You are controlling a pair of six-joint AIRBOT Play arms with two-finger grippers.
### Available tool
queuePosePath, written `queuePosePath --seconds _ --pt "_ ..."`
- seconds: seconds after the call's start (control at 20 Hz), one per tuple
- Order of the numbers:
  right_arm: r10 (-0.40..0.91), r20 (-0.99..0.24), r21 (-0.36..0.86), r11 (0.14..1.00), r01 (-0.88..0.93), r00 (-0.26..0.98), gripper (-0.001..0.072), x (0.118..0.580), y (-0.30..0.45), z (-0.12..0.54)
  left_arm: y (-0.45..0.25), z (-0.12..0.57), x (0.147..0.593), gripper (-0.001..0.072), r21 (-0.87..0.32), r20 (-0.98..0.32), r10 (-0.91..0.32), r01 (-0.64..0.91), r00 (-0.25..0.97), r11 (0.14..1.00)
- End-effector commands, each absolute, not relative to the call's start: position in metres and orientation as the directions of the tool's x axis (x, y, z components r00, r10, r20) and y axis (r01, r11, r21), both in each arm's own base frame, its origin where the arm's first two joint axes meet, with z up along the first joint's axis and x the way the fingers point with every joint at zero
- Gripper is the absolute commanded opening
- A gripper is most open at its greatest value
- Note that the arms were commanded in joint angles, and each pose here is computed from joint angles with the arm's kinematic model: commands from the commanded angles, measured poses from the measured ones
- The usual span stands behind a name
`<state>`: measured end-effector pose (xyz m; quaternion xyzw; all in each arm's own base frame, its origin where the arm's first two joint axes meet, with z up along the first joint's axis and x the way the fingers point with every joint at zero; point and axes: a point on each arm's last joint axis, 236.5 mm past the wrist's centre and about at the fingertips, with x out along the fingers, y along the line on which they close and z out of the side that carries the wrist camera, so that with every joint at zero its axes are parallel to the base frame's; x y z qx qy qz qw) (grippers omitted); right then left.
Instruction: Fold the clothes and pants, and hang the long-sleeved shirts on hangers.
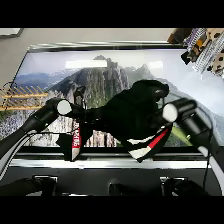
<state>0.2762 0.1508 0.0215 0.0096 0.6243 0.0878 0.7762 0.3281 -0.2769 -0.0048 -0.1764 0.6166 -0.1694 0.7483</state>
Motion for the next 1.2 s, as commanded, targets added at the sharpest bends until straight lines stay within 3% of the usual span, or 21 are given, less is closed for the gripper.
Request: queuePosePath --seconds 0.0,0.2,0.3,0.35,0.75,0.85,1.15 --pt "0.107 -0.977 0.067 0.976 -0.207 0.187 0.0605 0.237 0.178 -0.011 -0.271 -0.006 0.334 0.0024 -0.468 -0.865 -0.464 0.024 0.193 0.883" --pt "0.143 -0.973 0.087 0.955 -0.285 0.182 0.0594 0.206 0.211 -0.032 -0.265 -0.007 0.337 0.0024 -0.467 -0.867 -0.459 0.007 0.195 0.884" --pt "0.160 -0.967 0.105 0.959 -0.264 0.197 0.0574 0.208 0.215 -0.038 -0.264 -0.007 0.338 0.0024 -0.466 -0.867 -0.458 0.007 0.196 0.885" --pt "0.161 -0.966 0.104 0.958 -0.267 0.201 0.0525 0.209 0.215 -0.042 -0.264 -0.007 0.337 0.0024 -0.466 -0.867 -0.458 0.007 0.196 0.885" --pt "0.131 -0.973 0.069 0.952 -0.299 0.191 0.0522 0.221 0.224 -0.080 -0.264 -0.007 0.337 0.0024 -0.466 -0.867 -0.458 0.006 0.195 0.885" --pt "0.123 -0.968 0.058 0.958 -0.282 0.220 0.0484 0.229 0.224 -0.081 -0.264 -0.007 0.337 0.0024 -0.466 -0.867 -0.458 0.007 0.195 0.885" --pt "0.070 -0.971 0.013 0.970 -0.241 0.229 0.0108 0.232 0.211 -0.082 -0.264 -0.007 0.337 0.0024 -0.466 -0.867 -0.458 0.007 0.195 0.885"
